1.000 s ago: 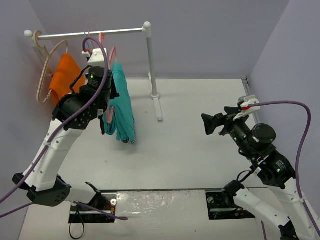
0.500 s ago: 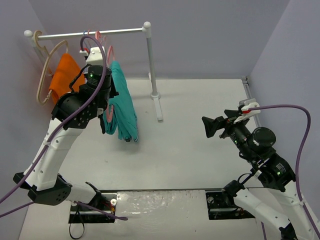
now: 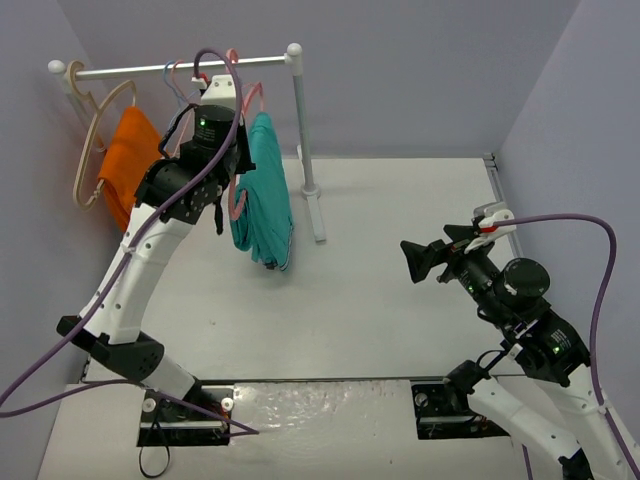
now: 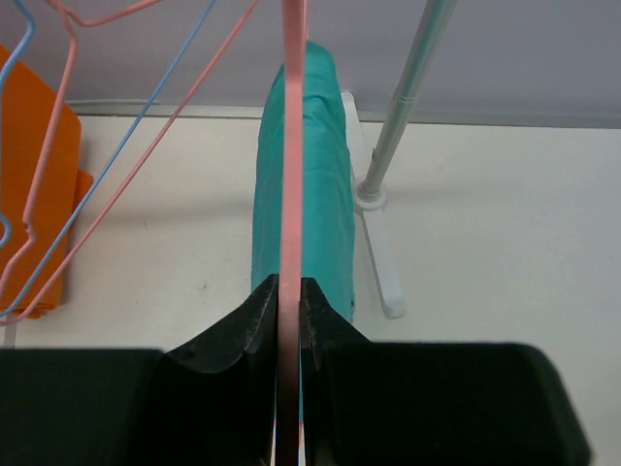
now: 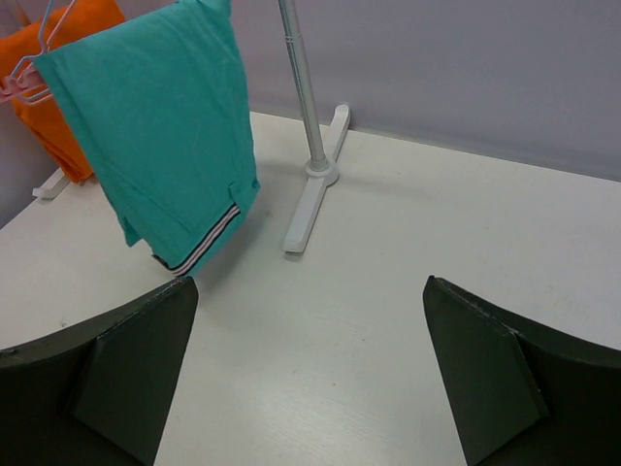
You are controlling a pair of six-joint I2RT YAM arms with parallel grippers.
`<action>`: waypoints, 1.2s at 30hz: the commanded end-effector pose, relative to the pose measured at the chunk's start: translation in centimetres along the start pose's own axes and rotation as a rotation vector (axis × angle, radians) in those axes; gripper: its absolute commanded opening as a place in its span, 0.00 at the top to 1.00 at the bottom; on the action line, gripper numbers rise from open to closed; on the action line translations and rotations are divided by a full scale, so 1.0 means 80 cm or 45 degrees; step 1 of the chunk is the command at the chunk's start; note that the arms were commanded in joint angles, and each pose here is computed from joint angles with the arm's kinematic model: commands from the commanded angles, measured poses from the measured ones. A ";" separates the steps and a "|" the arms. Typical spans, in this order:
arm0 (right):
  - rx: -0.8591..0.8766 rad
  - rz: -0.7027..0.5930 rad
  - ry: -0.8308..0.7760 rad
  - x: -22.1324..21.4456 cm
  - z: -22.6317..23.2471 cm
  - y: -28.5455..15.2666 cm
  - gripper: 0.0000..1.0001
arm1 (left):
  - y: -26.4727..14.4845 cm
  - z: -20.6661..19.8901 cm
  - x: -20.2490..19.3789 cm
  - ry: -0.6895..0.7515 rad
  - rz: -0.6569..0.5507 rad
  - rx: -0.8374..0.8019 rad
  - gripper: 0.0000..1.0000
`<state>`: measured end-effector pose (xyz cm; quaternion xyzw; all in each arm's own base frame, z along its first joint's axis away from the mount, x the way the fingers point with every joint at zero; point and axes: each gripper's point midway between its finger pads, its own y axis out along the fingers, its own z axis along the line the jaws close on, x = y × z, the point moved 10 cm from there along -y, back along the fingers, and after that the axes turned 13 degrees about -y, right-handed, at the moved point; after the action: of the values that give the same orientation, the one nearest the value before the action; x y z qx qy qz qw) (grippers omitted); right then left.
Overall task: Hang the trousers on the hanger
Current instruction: Place the hanger at the clothesline.
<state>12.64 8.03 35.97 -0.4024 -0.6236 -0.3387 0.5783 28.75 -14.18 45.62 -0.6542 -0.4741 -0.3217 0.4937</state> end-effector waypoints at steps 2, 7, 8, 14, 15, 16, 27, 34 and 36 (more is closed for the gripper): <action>0.025 -0.094 0.027 0.013 0.002 -0.004 0.00 | -0.015 -0.011 0.080 -0.121 -0.328 -0.176 1.00; 0.043 -0.081 0.034 0.008 0.004 -0.005 0.00 | 0.012 -0.005 0.090 -0.103 -0.338 -0.170 1.00; 0.045 -0.080 0.035 0.008 0.004 -0.005 0.00 | 0.017 -0.004 0.091 -0.096 -0.334 -0.171 1.00; 0.043 -0.073 0.040 0.005 0.004 -0.007 0.00 | 0.056 0.006 0.081 -0.099 -0.253 -0.164 1.00; 0.042 -0.070 0.040 0.005 0.004 -0.007 0.00 | 0.061 0.007 0.078 -0.099 -0.237 -0.162 1.00; 0.042 -0.067 0.041 0.004 0.004 -0.007 0.00 | 0.067 0.008 0.073 -0.098 -0.220 -0.158 1.00; 0.046 -0.040 0.049 -0.001 0.006 -0.002 0.00 | 0.106 0.022 0.028 -0.090 -0.100 -0.103 1.00; 0.012 -0.036 0.036 -0.001 0.002 -0.002 0.00 | 0.089 0.041 0.033 -0.100 -0.130 -0.053 0.51; 0.000 -0.036 0.030 0.001 0.001 -0.002 0.00 | 0.070 0.046 0.046 -0.106 -0.175 -0.041 0.33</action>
<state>11.87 7.86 34.81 -0.3997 -0.6161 -0.3263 0.5951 38.27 -12.16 39.04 -0.6737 -0.4530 -0.2916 0.5059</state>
